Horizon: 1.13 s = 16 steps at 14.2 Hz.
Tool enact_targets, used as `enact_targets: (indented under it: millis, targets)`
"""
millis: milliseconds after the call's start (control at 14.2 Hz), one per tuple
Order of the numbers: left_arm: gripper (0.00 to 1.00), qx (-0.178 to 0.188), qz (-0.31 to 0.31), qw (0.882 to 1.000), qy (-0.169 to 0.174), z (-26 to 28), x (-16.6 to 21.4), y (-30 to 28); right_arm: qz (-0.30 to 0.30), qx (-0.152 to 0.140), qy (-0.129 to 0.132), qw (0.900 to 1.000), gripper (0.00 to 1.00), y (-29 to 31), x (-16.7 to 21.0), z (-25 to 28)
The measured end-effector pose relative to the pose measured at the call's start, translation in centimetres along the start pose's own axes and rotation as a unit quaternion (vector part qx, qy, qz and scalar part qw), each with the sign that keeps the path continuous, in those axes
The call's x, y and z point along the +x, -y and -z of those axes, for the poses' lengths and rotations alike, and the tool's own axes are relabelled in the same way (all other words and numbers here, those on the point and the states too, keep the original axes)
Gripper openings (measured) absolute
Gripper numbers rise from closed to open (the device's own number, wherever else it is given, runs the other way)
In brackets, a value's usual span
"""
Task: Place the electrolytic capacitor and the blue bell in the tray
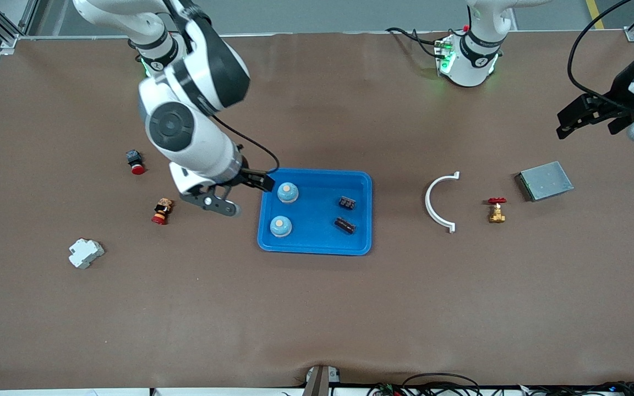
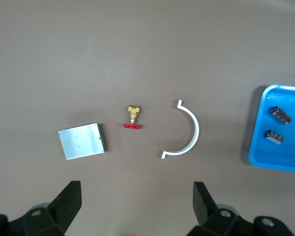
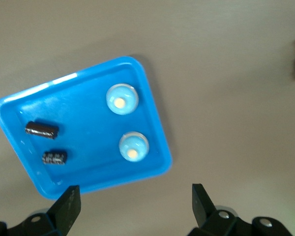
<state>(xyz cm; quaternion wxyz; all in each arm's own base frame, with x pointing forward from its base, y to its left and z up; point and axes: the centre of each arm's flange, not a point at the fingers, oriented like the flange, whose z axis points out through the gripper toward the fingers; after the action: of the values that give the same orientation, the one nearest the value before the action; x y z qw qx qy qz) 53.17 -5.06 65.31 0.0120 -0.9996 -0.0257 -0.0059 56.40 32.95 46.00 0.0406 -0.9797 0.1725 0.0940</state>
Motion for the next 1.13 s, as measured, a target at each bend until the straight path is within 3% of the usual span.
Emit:
enact_targets:
  millis: [495, 848, 1130]
  targets:
    - [1.00, 0.005, -0.010, 0.999, 0.031, -0.4, -0.7, 0.4, 0.019, 0.003, 0.024, 1.000, 1.00, -11.0, -1.4, 12.6]
    - [1.00, 0.005, -0.021, 0.999, 0.040, -0.7, -0.8, 0.0, 0.055, 0.016, 0.023, 0.998, 1.00, -19.9, 1.2, 16.9]
    - [1.00, 0.005, -0.023, 0.999, 0.040, -0.7, -0.7, 0.1, 0.103, -0.018, 0.008, 0.994, 1.00, -25.1, 3.8, 17.3]
